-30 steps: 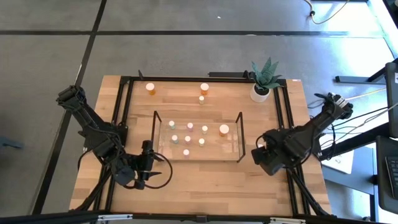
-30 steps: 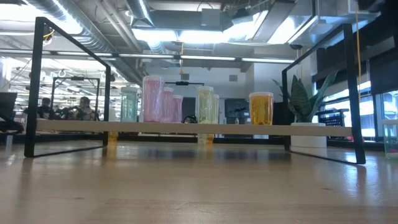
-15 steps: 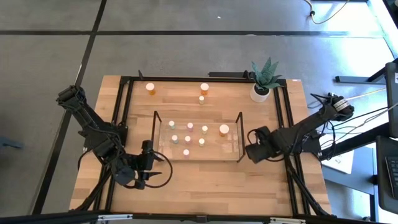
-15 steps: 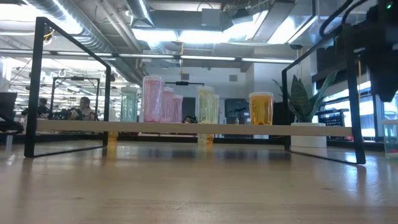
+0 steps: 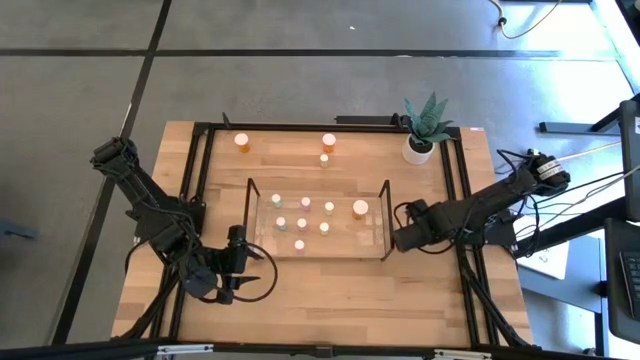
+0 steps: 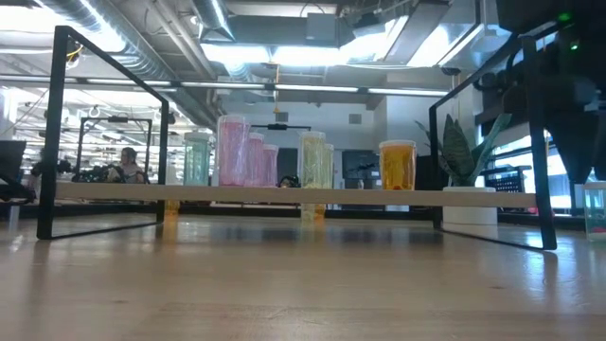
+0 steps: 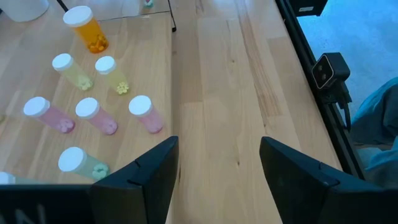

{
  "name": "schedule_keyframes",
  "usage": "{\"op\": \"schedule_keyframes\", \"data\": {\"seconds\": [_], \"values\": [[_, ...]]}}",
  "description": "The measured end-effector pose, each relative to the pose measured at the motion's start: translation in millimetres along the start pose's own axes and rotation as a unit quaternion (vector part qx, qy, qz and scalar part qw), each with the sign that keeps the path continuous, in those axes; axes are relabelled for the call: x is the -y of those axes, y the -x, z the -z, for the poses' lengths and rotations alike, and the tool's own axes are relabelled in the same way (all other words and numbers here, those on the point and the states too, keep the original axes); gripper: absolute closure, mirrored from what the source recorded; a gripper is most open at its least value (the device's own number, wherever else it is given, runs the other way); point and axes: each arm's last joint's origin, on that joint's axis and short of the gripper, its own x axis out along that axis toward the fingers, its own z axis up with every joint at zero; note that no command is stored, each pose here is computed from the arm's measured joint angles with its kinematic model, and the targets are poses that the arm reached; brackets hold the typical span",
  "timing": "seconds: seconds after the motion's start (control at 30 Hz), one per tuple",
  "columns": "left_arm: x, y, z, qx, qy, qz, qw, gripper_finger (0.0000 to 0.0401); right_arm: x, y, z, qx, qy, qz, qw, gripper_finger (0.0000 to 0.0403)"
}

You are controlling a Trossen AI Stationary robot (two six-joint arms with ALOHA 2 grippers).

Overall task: Pick and place medicine bottles onto shelf by color
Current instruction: Put the blue pill bottle on the shelf aligned with the other blue pill bottles

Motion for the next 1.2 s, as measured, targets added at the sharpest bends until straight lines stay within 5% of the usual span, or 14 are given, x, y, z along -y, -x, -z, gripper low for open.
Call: {"op": "schedule_keyframes", "data": {"seconds": [0.8,1.2], "values": [[0,0,0,0.0,0.002,0.0,1.0,0.0182,-9,-14,-2,-0.018,0.0,0.029,0.999,0.0188],[0,0,0,0.0,0.002,0.001,1.0,0.0182,-8,-14,-2,-0.018,0.002,0.032,0.999,0.0236]]}}
